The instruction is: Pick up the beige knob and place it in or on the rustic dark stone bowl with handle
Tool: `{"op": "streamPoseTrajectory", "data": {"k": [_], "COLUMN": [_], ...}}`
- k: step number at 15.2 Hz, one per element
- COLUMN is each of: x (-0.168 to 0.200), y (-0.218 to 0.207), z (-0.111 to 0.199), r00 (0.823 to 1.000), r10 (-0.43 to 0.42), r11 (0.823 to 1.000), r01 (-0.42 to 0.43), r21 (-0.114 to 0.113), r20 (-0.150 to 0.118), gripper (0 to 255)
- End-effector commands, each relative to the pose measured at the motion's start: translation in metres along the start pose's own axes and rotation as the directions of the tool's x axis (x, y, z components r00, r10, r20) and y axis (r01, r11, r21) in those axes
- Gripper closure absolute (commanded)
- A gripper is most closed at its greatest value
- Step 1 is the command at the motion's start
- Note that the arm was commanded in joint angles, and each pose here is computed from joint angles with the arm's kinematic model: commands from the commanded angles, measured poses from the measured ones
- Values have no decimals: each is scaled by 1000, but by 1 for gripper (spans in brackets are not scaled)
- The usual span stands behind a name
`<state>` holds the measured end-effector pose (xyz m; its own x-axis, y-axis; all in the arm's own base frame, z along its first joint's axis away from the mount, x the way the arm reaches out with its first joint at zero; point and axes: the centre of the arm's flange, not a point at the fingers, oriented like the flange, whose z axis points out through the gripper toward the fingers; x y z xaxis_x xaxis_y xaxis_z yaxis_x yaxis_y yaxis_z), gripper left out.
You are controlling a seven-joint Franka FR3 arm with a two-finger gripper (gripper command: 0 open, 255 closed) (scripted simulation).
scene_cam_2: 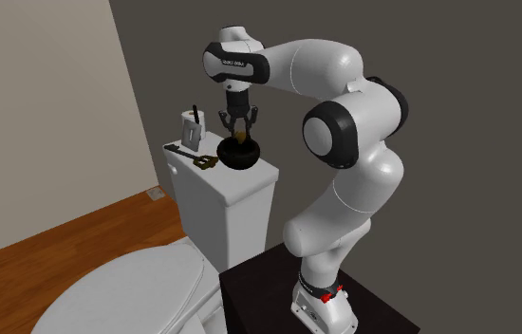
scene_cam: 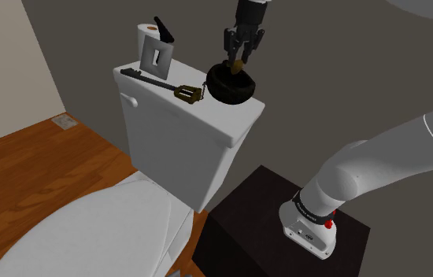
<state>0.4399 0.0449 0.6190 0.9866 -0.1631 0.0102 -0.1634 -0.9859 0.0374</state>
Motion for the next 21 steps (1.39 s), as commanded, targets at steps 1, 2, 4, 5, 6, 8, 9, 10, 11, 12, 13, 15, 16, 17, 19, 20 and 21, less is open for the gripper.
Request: {"op": "streamPoseTrajectory", "data": {"k": [1, 2, 4, 5, 6, 8, 9, 10, 11, 12, 13, 15, 16, 17, 19, 20, 21], "x": [0, 0, 1, 1, 1, 1, 1, 1, 1, 1, 1, 0, 0, 0, 0, 0, 0], "y": [0, 0, 0, 0, 0, 0, 0, 0, 0, 0, 0, 0, 0, 0, 0, 0, 0], "z": [5, 5, 5, 5, 5, 5, 5, 5, 5, 5, 5, -8, -21, -34, -45, -45, -45], "r00": [1000, 1000, 1000, 1000, 1000, 1000, 1000, 1000, 1000, 1000, 1000, 1000, 1000, 1000, 1000, 1000, 1000], "r10": [0, 0, 0, 0, 0, 0, 0, 0, 0, 0, 0, 0, 0, 0, 0, 0, 0], "r11": [1000, 1000, 1000, 1000, 1000, 1000, 1000, 1000, 1000, 1000, 1000, 1000, 1000, 1000, 1000, 1000, 1000], "r01": [0, 0, 0, 0, 0, 0, 0, 0, 0, 0, 0, 0, 0, 0, 0, 0, 0], "r21": [0, 0, 0, 0, 0, 0, 0, 0, 0, 0, 0, 0, 0, 0, 0, 0, 0], "r20": [0, 0, 0, 0, 0, 0, 0, 0, 0, 0, 0, 0, 0, 0, 0, 0, 0], "gripper": [255, 255, 255, 255, 255, 255, 0, 0, 0, 0, 0, 0, 0, 0, 0, 0, 0]}}
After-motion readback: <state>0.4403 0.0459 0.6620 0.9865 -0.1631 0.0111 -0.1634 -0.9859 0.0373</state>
